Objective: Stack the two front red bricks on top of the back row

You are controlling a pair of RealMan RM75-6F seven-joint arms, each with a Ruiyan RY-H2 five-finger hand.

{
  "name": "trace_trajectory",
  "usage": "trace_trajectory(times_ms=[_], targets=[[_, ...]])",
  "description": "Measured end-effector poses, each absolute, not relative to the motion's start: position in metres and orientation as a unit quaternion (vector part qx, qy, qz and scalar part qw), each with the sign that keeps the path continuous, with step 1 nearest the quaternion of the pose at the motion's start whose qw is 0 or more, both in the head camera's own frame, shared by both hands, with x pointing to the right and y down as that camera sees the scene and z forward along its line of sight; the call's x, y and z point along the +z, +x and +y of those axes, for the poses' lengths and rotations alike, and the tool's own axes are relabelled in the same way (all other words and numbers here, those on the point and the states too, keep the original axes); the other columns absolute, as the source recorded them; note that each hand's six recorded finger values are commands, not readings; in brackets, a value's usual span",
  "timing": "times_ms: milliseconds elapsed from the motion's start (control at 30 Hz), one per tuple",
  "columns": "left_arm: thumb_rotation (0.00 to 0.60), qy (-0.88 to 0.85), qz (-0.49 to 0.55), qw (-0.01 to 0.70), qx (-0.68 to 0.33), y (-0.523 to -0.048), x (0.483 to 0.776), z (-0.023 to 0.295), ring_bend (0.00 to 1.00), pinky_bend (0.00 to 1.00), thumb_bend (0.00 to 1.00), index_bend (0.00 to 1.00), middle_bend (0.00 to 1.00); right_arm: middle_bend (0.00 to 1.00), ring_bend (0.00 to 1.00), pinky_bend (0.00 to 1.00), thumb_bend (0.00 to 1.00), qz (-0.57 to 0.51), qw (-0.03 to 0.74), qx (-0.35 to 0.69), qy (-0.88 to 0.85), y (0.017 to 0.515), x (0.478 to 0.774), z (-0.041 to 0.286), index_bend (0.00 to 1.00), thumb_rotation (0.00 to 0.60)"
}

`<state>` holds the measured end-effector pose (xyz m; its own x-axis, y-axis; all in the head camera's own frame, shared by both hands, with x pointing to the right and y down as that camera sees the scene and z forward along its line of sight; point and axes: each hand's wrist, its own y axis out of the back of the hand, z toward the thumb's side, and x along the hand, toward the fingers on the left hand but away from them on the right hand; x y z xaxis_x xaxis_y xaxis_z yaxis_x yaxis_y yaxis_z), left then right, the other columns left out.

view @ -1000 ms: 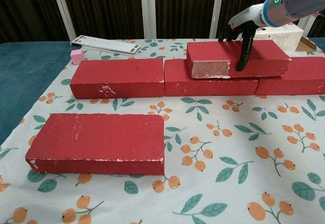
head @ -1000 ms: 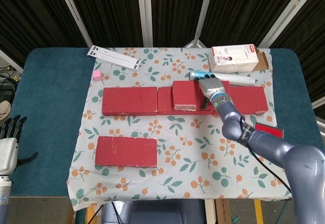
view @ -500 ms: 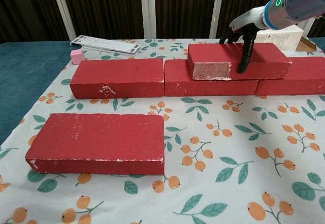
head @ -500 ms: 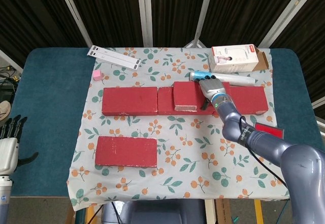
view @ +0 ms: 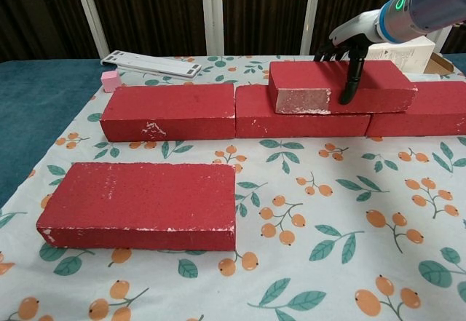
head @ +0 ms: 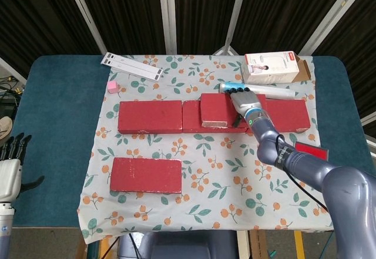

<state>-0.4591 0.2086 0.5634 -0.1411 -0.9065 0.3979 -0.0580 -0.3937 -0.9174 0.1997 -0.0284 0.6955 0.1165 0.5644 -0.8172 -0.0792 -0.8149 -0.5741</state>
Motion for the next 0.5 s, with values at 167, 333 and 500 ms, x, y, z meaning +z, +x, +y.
trace_trajectory(times_ms=[167, 333, 500], targets=[[0.6, -0.557, 0.432, 0.342, -0.621, -0.4596, 0.5638, 0.2084, 0.0, 0.13, 0.01, 0.1, 0.02, 0.02, 0.0, 0.0, 0.07, -0.169, 0.247, 0.645, -0.703, 0.2014, 0.6962, -0.0279, 0.01, 0.6], [0.6, -0.558, 0.43, 0.342, -0.622, -0.4588, 0.5645, 0.2084, 0.0, 0.13, 0.01, 0.1, 0.01, 0.0, 0.0, 0.0, 0.07, -0.166, 0.245, 0.646, -0.703, 0.2024, 0.6954, -0.0279, 0.0, 0.6], [0.6, -0.557, 0.431, 0.342, -0.622, -0.4589, 0.5641, 0.2085, 0.0, 0.13, 0.01, 0.09, 0.01, 0.0, 0.0, 0.0, 0.07, -0.165, 0.243, 0.646, -0.705, 0.2016, 0.6933, -0.0277, 0.0, 0.6]])
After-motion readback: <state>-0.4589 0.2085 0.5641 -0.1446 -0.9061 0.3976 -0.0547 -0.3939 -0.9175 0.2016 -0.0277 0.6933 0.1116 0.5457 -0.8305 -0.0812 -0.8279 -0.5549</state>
